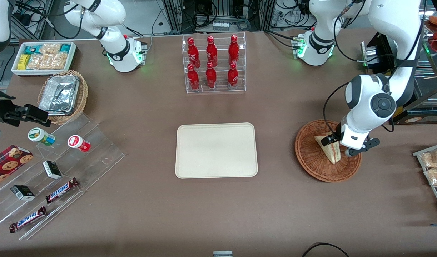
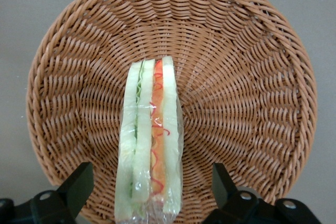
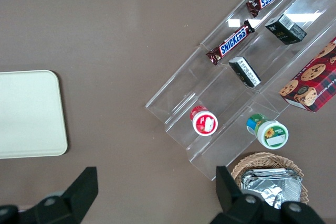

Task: Place sandwich from basket to tray
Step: 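Lower the left gripper around the sandwich and close on it, then lift the sandwich and carry it over the white tray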

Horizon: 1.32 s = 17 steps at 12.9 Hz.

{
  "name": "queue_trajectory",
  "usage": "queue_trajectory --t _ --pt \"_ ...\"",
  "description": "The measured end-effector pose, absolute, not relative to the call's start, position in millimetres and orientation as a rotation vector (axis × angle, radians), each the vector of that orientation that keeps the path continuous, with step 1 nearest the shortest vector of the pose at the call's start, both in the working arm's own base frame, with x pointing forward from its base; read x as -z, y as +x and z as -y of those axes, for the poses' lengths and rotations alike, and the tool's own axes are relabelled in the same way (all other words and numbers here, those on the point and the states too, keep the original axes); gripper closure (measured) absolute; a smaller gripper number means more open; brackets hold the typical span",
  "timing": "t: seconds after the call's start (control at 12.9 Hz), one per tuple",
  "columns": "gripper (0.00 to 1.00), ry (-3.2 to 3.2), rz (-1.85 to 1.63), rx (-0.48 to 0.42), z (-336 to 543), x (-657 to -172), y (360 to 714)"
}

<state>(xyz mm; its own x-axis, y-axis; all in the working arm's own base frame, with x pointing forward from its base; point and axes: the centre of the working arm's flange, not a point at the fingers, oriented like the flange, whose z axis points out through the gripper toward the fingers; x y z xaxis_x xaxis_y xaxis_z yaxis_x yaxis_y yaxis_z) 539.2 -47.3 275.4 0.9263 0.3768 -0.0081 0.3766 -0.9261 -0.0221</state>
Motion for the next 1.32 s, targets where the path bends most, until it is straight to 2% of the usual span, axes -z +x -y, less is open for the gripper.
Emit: queue_trajectory --t 0.39,0.54,0.7,0.78,0.85,1.01,1.16,1.32 --pt "0.03 -3.074 0.618 0.038 45.3 -246.9 520.3" --pt "0.22 -3.066 0.655 0.035 44.7 -239.7 517.6" --pt "0.50 -3.065 0.665 0.041 43.3 -239.2 518.2" --pt "0.58 -3.065 0.671 0.049 41.7 -240.7 519.6" --pt "0.64 -3.064 0.680 0.061 38.8 -243.6 522.1" --pt "0.69 -3.067 0.670 0.083 35.4 -257.3 532.2" --pt "0.70 -3.057 0.634 0.036 38.6 -290.9 549.9" --pt "0.80 -3.055 0.568 -0.009 55.5 -344.0 570.1"
